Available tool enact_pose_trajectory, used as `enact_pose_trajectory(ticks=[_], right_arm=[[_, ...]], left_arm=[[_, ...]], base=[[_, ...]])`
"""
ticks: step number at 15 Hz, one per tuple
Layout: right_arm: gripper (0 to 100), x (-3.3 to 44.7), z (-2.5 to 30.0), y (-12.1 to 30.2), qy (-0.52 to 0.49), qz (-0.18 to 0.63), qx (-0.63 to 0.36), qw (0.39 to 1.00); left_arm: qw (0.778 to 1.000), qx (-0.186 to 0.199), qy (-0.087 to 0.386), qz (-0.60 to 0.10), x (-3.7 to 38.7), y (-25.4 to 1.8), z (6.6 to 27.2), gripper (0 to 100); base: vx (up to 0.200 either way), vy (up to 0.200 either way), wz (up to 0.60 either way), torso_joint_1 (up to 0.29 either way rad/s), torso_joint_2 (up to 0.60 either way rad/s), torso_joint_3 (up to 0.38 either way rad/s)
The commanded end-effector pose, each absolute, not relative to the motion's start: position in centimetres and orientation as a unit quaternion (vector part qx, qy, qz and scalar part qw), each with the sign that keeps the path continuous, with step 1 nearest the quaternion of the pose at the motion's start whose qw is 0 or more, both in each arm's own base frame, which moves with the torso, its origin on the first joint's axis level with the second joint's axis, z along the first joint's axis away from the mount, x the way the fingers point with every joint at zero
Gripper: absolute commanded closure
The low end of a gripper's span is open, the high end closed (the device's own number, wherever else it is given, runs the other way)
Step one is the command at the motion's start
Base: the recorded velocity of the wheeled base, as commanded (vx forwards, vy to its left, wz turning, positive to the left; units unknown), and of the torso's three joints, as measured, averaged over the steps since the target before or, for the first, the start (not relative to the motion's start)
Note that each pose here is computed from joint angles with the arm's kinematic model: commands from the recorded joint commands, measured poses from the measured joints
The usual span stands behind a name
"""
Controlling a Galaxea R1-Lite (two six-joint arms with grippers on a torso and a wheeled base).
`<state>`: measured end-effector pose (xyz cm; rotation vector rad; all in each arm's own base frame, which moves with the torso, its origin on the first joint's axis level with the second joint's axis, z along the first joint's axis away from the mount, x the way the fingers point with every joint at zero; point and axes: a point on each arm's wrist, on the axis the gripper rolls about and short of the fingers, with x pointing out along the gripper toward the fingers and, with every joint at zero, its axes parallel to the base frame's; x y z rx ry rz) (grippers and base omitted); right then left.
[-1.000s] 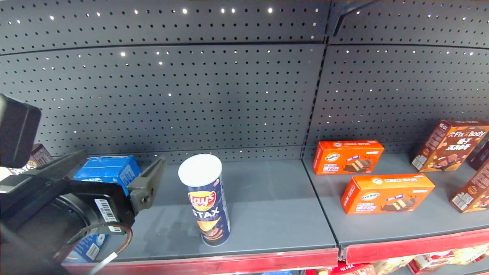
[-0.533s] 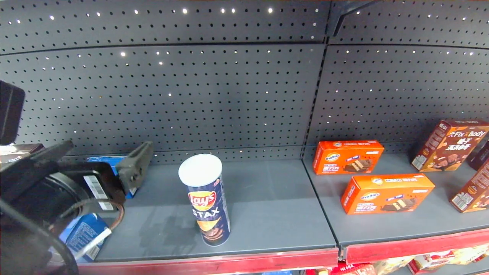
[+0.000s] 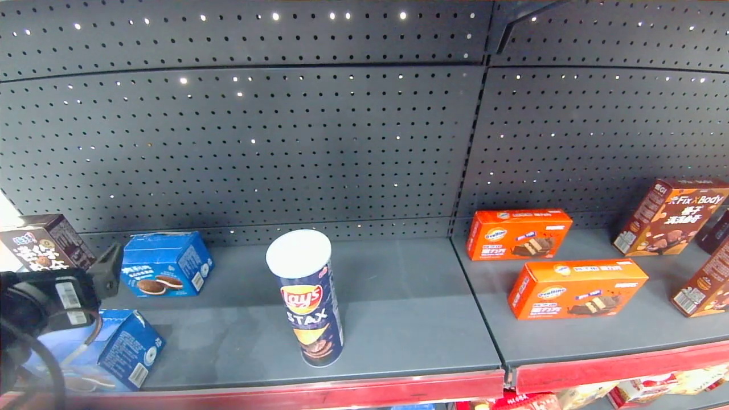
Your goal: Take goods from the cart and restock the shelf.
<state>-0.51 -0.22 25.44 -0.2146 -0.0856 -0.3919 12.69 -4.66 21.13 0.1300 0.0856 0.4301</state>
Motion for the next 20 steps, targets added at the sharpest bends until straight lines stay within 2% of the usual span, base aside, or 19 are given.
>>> enact_pose_trajectory(ticks=[1,4,7,11,19,20], right_arm=[[100,3.8,26.8,-0.8,-0.006,-0.127,-0.073,0.989],[100,6.8,27.0,0.1,0.023,-0.026,-0.049,0.998],[100,10.9,27.1,1.7,0.036,0.025,-0.010,0.999],[100,15.6,26.5,5.3,0.066,0.099,0.014,0.993],[100,24.0,26.2,15.3,0.038,0.225,0.018,0.973],[100,26.3,26.1,17.1,0.024,0.232,0.022,0.972]], left_arm=[[0.971,0.087,0.050,0.215,10.9,-2.8,19.5,0],[0.970,0.098,0.029,0.223,11.0,-2.5,20.4,0],[0.962,0.115,0.023,0.247,11.1,-1.9,20.7,0],[0.958,0.119,0.026,0.260,11.2,-1.6,20.7,0],[0.951,0.137,0.030,0.274,11.5,-1.3,20.8,0],[0.949,0.141,0.027,0.280,11.7,-1.2,20.9,0]], base=[[0.000,0.000,0.00,0.000,0.00,0.000],[0.000,0.000,0.00,0.000,0.00,0.000],[0.000,0.000,0.00,0.000,0.00,0.000],[0.000,0.000,0.00,0.000,0.00,0.000],[0.000,0.000,0.00,0.000,0.00,0.000],[0.000,0.000,0.00,0.000,0.00,0.000]])
